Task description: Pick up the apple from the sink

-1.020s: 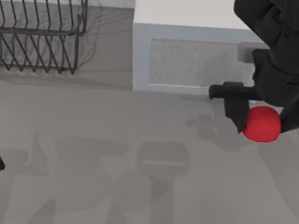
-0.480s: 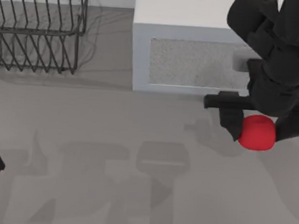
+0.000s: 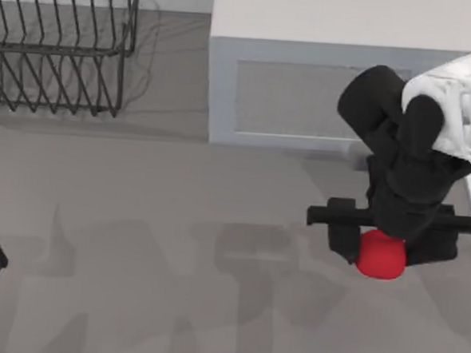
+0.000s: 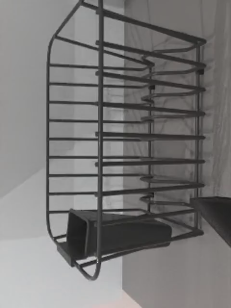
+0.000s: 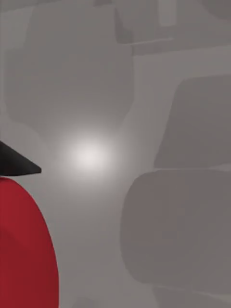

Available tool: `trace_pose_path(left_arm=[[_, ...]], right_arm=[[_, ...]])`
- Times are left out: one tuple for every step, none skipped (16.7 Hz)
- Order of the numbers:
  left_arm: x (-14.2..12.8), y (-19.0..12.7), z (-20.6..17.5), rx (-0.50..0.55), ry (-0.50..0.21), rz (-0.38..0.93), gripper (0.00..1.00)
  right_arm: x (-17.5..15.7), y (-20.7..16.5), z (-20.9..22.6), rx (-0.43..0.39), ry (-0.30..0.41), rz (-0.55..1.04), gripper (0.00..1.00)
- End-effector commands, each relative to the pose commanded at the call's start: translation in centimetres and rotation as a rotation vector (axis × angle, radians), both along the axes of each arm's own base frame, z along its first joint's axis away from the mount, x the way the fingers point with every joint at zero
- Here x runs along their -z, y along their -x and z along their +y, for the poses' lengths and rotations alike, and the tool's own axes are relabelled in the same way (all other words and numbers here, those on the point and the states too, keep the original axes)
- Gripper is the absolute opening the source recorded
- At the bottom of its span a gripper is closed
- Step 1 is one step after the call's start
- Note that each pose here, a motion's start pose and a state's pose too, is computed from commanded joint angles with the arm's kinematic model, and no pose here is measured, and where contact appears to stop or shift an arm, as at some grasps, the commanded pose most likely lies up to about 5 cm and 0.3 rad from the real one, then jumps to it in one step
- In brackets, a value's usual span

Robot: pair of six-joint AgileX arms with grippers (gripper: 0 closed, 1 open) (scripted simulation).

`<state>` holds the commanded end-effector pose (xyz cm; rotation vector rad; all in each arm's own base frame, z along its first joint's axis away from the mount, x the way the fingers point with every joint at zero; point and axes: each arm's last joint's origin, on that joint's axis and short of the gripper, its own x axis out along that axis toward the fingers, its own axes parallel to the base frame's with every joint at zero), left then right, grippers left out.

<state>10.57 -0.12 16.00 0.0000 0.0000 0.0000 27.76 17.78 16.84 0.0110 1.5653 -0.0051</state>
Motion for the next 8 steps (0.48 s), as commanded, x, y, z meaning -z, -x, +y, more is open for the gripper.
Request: trace_pose_path(left_arm=[[0.0, 0.0, 0.0, 0.0, 0.0, 0.0, 1.0], [0.0, 0.0, 0.0, 0.0, 0.0, 0.0, 1.0], [0.0, 0.0, 0.0, 0.0, 0.0, 0.0, 1.0], [0.0, 0.0, 0.0, 0.0, 0.0, 0.0, 1.0], [0.0, 0.0, 0.0, 0.0, 0.0, 0.0, 1.0], [0.0, 0.0, 0.0, 0.0, 0.0, 0.0, 1.0], [0.0, 0.0, 0.0, 0.0, 0.0, 0.0, 1.0], [0.0, 0.0, 0.0, 0.0, 0.0, 0.0, 1.0]], right_arm=[[0.58, 0.12, -0.06, 0.0, 0.002, 0.004, 0.0], [0.83, 0.17, -0.08, 0.0, 0.004, 0.006, 0.0], [0.84, 0.17, -0.08, 0.0, 0.004, 0.006, 0.0], [0.84, 0.17, -0.08, 0.0, 0.004, 0.006, 0.0], [0.84, 0.17, -0.08, 0.0, 0.004, 0.006, 0.0], [0.84, 0.17, -0.08, 0.0, 0.004, 0.006, 0.08], [0.84, 0.17, -0.08, 0.0, 0.004, 0.006, 0.15], [0.84, 0.17, -0.08, 0.0, 0.004, 0.006, 0.23]])
